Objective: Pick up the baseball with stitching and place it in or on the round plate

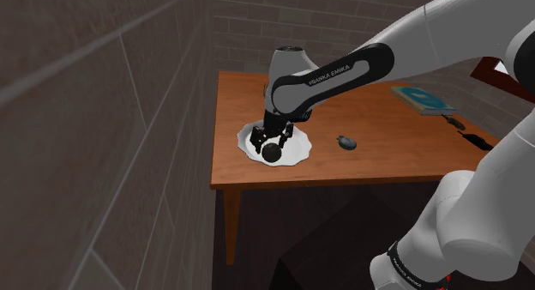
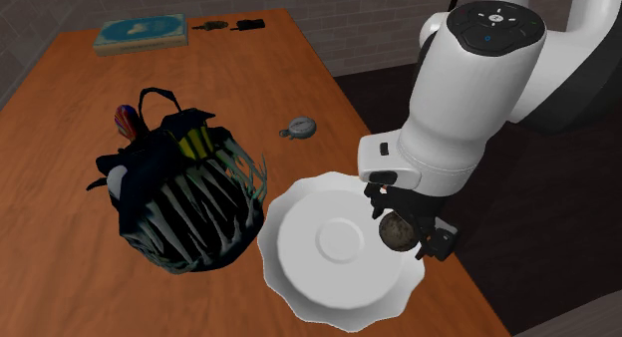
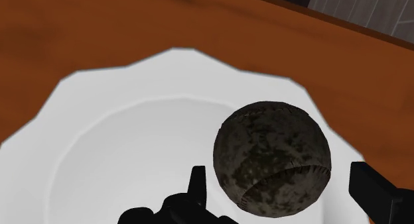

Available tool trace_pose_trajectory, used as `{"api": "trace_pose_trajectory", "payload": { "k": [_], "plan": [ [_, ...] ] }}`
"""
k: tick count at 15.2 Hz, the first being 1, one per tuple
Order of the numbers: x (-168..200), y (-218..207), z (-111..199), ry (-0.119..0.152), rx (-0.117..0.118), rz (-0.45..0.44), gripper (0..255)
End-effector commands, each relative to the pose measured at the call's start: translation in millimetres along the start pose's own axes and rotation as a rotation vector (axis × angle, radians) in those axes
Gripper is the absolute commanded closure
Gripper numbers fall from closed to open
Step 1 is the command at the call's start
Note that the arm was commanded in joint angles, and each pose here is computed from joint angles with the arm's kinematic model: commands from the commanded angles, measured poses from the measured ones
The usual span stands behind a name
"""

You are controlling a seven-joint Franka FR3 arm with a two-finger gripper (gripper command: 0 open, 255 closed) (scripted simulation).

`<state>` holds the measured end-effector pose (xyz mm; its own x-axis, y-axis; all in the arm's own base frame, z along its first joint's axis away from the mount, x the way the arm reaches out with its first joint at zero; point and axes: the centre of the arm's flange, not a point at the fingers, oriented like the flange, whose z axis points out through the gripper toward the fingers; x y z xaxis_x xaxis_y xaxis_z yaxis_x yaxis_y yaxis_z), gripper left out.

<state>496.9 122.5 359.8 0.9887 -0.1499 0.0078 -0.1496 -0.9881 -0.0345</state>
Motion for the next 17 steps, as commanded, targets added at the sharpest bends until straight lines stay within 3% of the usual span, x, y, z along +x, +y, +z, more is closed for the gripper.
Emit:
{"api": "trace_pose_trajectory", "payload": {
  "k": [1,3,4,13,17],
  "plan": [
    [0.0,0.0,0.1,0.000,0.000,0.000,0],
    [0.0,0.0,0.1,0.000,0.000,0.000,0],
    [0.0,0.0,0.1,0.000,0.000,0.000,255],
    [0.0,0.0,0.1,0.000,0.000,0.000,255],
    [0.2,-0.7,-21.0,0.000,0.000,0.000,255]
  ]
}}
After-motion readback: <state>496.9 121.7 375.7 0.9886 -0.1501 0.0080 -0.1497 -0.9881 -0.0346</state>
